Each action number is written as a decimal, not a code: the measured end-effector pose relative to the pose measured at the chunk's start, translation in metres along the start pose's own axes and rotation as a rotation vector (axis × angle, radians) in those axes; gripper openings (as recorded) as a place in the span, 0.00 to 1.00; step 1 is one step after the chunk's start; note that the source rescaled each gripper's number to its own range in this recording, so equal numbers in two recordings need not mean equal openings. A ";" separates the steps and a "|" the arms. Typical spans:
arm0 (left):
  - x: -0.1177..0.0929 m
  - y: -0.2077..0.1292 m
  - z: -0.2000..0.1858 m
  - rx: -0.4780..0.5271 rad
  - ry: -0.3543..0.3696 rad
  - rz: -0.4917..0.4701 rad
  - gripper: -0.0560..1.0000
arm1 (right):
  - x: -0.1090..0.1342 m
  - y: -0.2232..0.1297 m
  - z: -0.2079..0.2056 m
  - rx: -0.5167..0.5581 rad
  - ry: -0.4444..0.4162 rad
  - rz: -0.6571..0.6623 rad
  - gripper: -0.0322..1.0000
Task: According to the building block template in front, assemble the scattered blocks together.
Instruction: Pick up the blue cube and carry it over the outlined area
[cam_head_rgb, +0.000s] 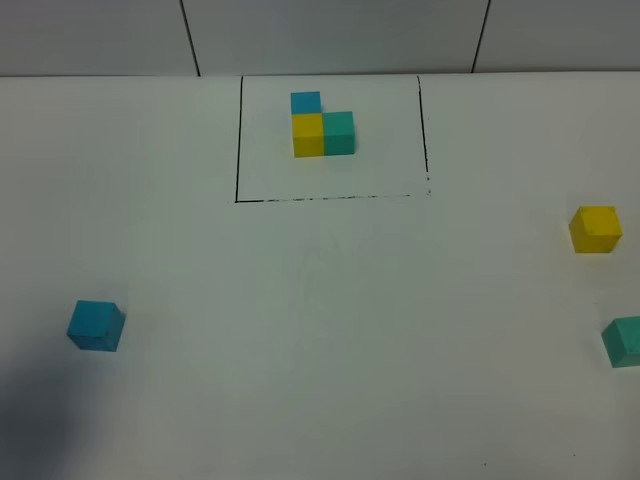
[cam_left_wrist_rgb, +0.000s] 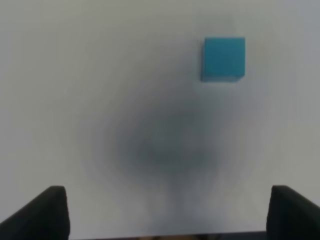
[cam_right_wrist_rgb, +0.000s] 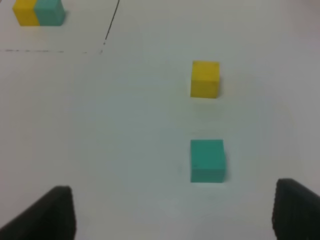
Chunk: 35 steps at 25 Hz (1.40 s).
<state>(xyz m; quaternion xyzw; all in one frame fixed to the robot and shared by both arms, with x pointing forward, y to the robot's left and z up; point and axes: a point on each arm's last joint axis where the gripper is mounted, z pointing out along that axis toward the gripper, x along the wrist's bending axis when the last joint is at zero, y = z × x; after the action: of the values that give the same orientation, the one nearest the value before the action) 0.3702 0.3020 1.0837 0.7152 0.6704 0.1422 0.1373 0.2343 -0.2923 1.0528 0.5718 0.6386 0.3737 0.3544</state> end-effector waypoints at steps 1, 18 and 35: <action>0.000 0.011 0.010 0.058 -0.011 -0.009 0.84 | 0.000 0.000 0.000 0.000 0.000 0.000 0.64; -0.034 0.066 0.129 0.302 -0.120 0.057 0.84 | 0.000 0.000 0.000 0.000 0.000 0.000 0.64; -0.034 0.069 0.181 0.385 -0.083 -0.016 0.84 | 0.000 0.000 0.000 0.000 0.000 0.000 0.64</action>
<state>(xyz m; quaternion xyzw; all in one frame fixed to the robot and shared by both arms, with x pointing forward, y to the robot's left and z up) 0.5016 0.2626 0.9428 0.7282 0.6846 -0.0193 0.0267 0.2343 -0.2923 1.0528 0.5718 0.6386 0.3737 0.3545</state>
